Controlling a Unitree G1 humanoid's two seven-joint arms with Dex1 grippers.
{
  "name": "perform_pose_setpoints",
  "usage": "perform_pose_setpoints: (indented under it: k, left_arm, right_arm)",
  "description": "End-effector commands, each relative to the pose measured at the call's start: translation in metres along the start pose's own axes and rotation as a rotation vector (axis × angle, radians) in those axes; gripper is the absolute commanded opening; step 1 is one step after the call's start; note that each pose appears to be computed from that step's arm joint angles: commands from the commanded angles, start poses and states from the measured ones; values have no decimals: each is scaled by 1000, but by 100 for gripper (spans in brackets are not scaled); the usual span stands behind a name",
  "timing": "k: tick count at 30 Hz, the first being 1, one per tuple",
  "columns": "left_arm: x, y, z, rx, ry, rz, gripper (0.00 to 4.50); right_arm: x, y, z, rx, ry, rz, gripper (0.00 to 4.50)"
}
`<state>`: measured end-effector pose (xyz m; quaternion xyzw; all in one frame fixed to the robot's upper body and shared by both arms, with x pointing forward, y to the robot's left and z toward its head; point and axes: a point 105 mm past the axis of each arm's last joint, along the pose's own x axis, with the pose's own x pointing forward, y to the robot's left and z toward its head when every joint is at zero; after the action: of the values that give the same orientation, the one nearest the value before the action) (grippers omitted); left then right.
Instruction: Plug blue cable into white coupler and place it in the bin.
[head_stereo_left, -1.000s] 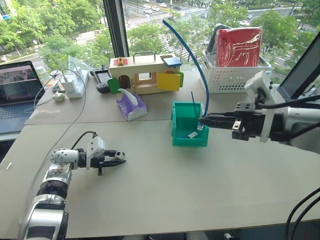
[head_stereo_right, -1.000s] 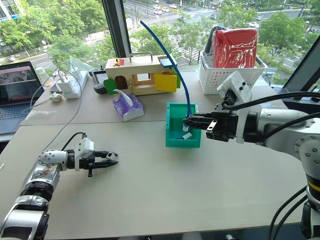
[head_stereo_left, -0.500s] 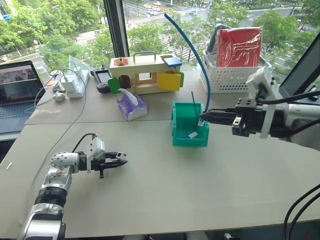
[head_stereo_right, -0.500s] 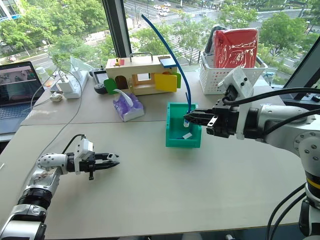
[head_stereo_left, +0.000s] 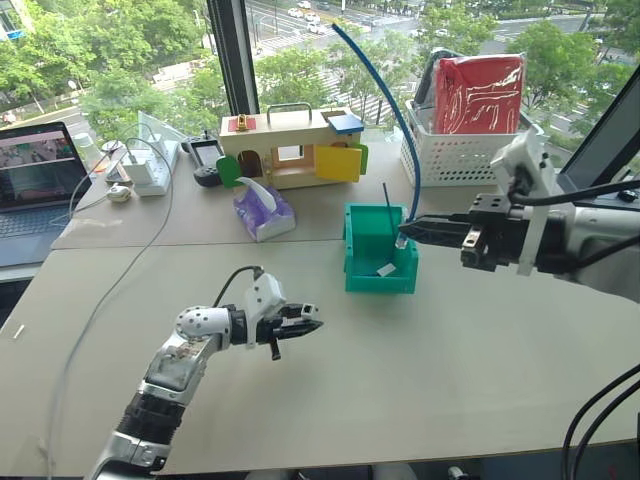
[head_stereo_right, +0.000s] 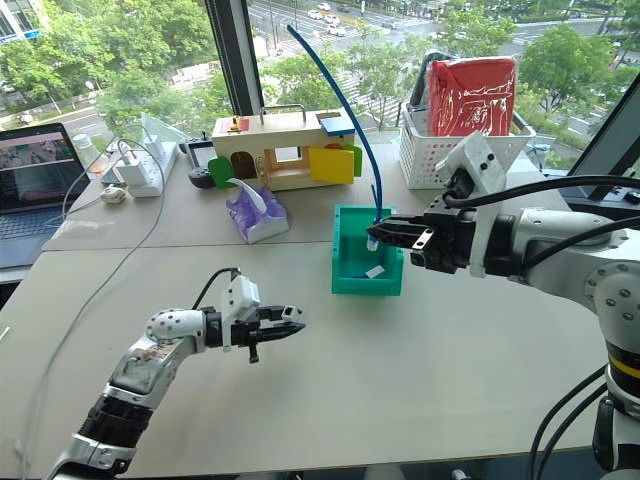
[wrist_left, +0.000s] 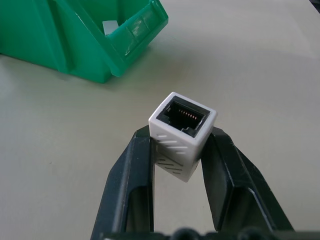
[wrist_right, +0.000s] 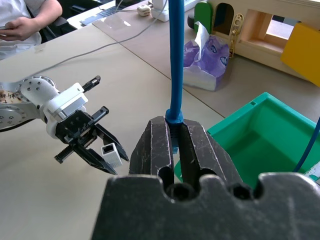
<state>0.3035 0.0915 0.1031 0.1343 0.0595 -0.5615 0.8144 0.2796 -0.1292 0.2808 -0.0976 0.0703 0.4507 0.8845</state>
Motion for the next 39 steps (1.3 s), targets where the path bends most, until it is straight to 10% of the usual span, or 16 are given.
perform_pose_setpoints:
  k: [1, 13, 21, 39]
  left_arm:
    - [2, -1, 2, 35, 39, 25, 86]
    - [20, -21, -8, -100, 91, 73, 86]
    - [17, -30, 5, -69, 43, -53, 396]
    - [17, 12, 1, 241, 83, -202, 396]
  right_arm:
    - [-7, 0, 11, -24, -39, -19, 0]
    - [-7, -2, 12, -32, -46, -39, 0]
    - [-8, -5, 12, -33, -44, -54, 0]
    - [-13, -5, 13, -37, -51, -86, 0]
